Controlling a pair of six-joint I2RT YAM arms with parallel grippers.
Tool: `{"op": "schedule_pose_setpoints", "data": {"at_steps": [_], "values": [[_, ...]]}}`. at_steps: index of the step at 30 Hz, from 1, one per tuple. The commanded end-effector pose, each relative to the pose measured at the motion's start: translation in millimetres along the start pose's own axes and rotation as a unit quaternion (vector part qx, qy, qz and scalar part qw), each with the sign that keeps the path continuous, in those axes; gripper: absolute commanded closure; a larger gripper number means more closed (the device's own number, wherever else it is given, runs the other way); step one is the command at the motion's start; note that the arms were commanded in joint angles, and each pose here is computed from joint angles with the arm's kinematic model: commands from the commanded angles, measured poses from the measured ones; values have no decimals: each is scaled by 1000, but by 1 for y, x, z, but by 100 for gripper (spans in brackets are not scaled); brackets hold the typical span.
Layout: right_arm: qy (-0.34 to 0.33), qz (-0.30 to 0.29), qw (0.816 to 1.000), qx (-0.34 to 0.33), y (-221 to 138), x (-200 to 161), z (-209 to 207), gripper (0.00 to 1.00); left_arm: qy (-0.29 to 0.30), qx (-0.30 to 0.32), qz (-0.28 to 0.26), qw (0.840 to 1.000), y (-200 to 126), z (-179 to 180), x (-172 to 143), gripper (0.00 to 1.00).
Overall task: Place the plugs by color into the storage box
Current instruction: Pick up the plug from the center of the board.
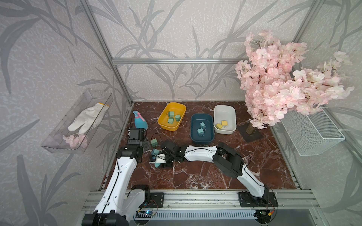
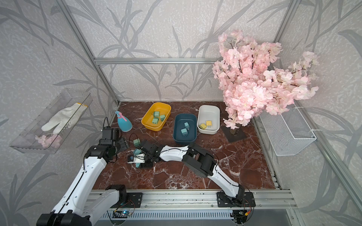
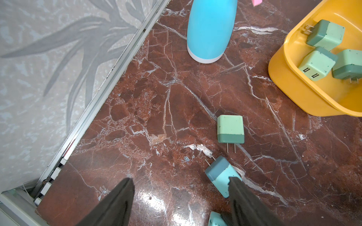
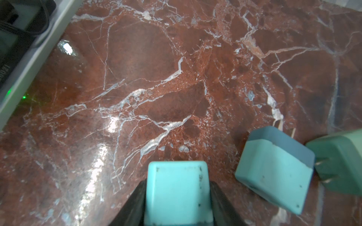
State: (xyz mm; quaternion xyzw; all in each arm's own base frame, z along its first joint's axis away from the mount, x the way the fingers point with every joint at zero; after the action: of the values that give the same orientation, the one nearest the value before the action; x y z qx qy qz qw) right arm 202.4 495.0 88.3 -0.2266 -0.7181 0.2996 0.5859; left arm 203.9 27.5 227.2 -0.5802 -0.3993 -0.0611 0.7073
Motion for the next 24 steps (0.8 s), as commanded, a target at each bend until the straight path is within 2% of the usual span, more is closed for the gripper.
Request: {"op": "schedule_pose_setpoints", "data": {"at_steps": [1, 7, 13, 16, 20, 24], "values": [[11, -6, 999, -32, -23, 5, -1, 56, 1, -5, -9, 1000, -3, 1, -2, 21], [63, -52, 993, -83, -73, 19, -4, 57, 10, -36, -5, 999, -3, -4, -2, 21], [170, -92, 973, -126, -141, 15, -20, 57, 47, -137, 5, 989, -7, -23, -2, 24], [211, -84, 959, -171, -176, -2, -32, 57, 64, -182, -3, 981, -10, -39, -3, 26], [261, -30, 936, -235, -206, -29, -49, 57, 112, -219, -29, 969, -16, -73, -5, 26], [313, -3, 911, -270, -232, -57, -65, 57, 141, -271, -11, 952, -17, -117, -2, 26]]}}
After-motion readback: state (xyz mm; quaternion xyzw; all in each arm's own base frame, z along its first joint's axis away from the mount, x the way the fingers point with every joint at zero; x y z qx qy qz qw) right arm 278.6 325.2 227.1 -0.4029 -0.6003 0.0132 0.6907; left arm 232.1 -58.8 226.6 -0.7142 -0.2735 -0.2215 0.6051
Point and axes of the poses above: each gripper's point midway between its finger pads, its own y axis out along the fingers, its own z axis along the line the jaws close on, x = y × z, the point moved 9 cm from there along -y, back along the fingers
